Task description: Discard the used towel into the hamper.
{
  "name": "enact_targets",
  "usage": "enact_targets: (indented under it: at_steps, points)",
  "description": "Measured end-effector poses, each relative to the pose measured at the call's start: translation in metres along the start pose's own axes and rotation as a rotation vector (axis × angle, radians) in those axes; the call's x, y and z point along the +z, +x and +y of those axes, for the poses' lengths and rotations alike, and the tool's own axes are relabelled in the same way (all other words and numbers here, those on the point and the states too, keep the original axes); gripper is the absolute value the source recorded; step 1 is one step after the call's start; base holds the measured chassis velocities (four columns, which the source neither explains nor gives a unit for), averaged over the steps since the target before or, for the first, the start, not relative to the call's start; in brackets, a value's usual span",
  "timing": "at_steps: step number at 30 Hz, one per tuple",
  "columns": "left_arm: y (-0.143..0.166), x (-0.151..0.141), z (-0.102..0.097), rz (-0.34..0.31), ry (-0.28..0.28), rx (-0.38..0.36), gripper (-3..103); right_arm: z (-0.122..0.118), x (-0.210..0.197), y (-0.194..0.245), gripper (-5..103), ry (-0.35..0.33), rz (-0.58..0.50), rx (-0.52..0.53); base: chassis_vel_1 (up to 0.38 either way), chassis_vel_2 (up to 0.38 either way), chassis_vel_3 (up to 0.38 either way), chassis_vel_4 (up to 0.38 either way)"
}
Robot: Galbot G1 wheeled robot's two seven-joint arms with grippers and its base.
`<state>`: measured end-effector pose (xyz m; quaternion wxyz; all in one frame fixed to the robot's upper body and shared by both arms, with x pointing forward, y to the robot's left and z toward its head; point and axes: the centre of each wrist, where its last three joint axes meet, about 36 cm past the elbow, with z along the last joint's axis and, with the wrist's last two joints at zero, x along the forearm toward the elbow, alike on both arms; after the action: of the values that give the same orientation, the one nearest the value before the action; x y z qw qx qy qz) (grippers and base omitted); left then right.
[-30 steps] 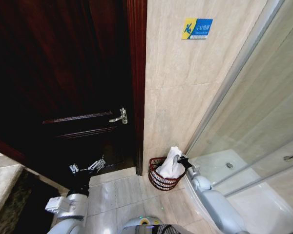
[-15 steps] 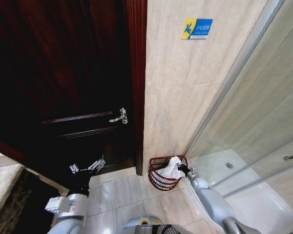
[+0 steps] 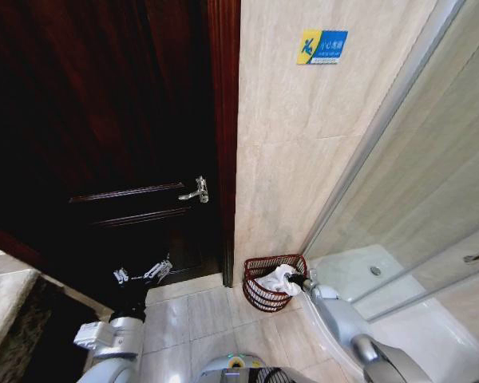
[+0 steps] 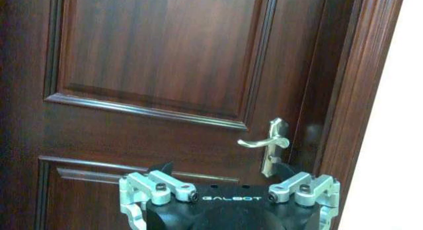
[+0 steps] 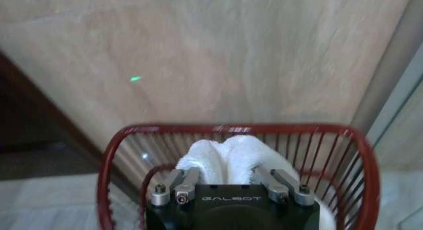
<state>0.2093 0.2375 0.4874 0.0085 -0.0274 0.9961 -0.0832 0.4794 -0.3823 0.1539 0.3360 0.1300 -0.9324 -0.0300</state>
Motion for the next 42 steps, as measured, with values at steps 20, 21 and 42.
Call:
enact_targets:
  at_steps: [20,21,42]
  points:
    - [0.0,0.0,0.0,0.0,0.0,0.0,100,0.036,-0.032,-0.027,100,0.117,-0.097,0.025,0.0,0.0,0.0,0.0]
    - [0.0,0.0,0.0,0.0,0.0,0.0,100,0.036,-0.032,-0.027,100,0.117,-0.097,0.025,0.0,0.0,0.0,0.0]
    - [0.0,0.0,0.0,0.0,0.0,0.0,100,-0.005,0.028,0.036,100,0.102,-0.051,-0.003,0.0,0.0,0.0,0.0]
